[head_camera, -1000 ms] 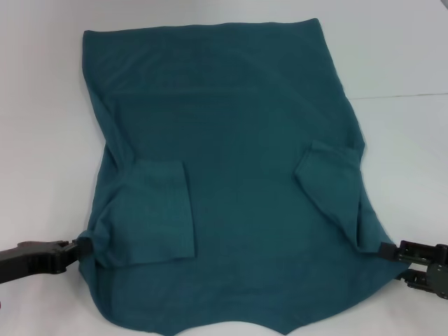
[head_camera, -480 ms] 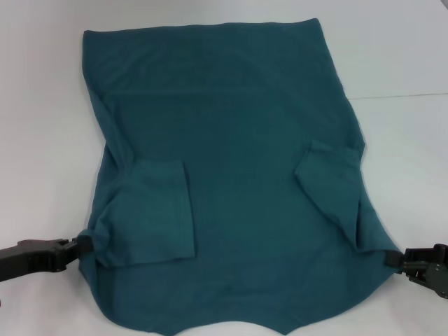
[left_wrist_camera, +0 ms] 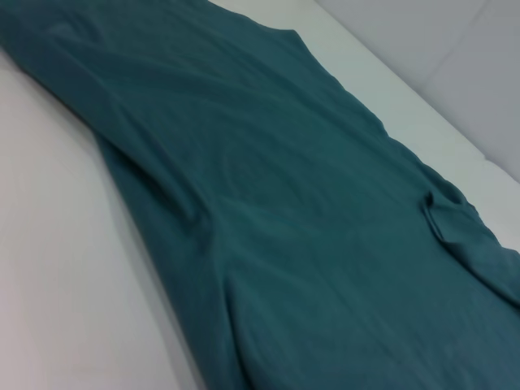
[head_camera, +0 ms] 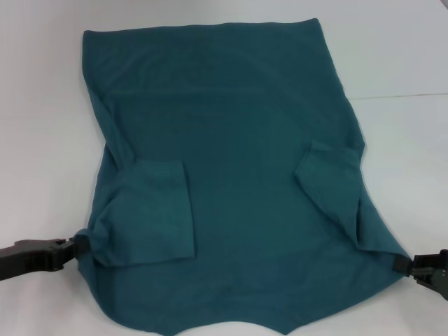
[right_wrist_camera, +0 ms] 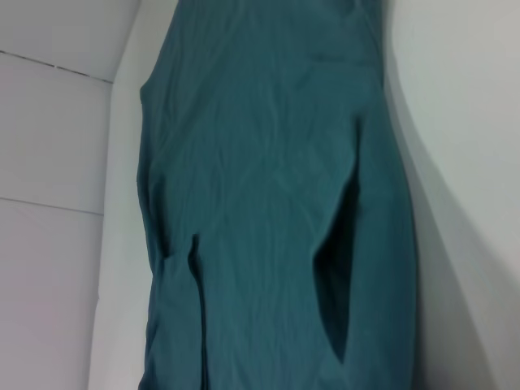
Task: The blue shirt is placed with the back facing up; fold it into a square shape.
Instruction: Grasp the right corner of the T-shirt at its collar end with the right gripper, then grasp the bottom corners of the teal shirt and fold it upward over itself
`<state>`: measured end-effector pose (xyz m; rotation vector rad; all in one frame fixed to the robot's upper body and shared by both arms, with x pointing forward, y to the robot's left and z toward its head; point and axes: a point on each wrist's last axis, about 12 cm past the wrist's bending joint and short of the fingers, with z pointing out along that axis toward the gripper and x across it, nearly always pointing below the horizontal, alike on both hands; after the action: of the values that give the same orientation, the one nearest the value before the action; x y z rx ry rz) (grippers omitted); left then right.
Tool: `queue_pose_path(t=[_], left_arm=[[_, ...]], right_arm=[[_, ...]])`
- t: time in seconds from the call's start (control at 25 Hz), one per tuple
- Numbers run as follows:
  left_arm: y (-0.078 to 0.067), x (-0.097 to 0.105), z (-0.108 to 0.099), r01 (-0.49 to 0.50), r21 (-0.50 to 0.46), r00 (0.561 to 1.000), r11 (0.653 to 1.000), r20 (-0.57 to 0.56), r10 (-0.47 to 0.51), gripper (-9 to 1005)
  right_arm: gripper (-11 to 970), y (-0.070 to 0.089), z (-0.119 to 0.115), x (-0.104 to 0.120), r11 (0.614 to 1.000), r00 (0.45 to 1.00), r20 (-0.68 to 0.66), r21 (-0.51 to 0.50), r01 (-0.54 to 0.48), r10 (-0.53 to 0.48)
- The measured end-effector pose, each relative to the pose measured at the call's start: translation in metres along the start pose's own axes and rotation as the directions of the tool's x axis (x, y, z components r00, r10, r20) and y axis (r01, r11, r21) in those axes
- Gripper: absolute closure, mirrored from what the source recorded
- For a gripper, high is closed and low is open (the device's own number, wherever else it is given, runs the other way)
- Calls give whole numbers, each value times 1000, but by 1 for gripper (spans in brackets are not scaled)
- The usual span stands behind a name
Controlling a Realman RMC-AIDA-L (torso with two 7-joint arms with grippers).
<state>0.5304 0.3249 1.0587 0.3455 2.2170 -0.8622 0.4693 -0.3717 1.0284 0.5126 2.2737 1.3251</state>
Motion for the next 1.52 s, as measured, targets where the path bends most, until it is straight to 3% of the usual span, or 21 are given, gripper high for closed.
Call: queue_pose_path(t=[0.56,0.92,1.52], left_arm=[[10,23,-34,141,-52,989,989,46,-139,982],[1,52,-56,201,27,979,979,26,-202,982],[-11,80,-78,255,102,964,961,51,-261,983]], right_arm=[[919,1,-16,7,988,989,22,-59,144,-143],[919,-7,-29,26,979,982,32,-78,188,-186],[920,-16,-52,42,963,966,49,-81,258,-255]])
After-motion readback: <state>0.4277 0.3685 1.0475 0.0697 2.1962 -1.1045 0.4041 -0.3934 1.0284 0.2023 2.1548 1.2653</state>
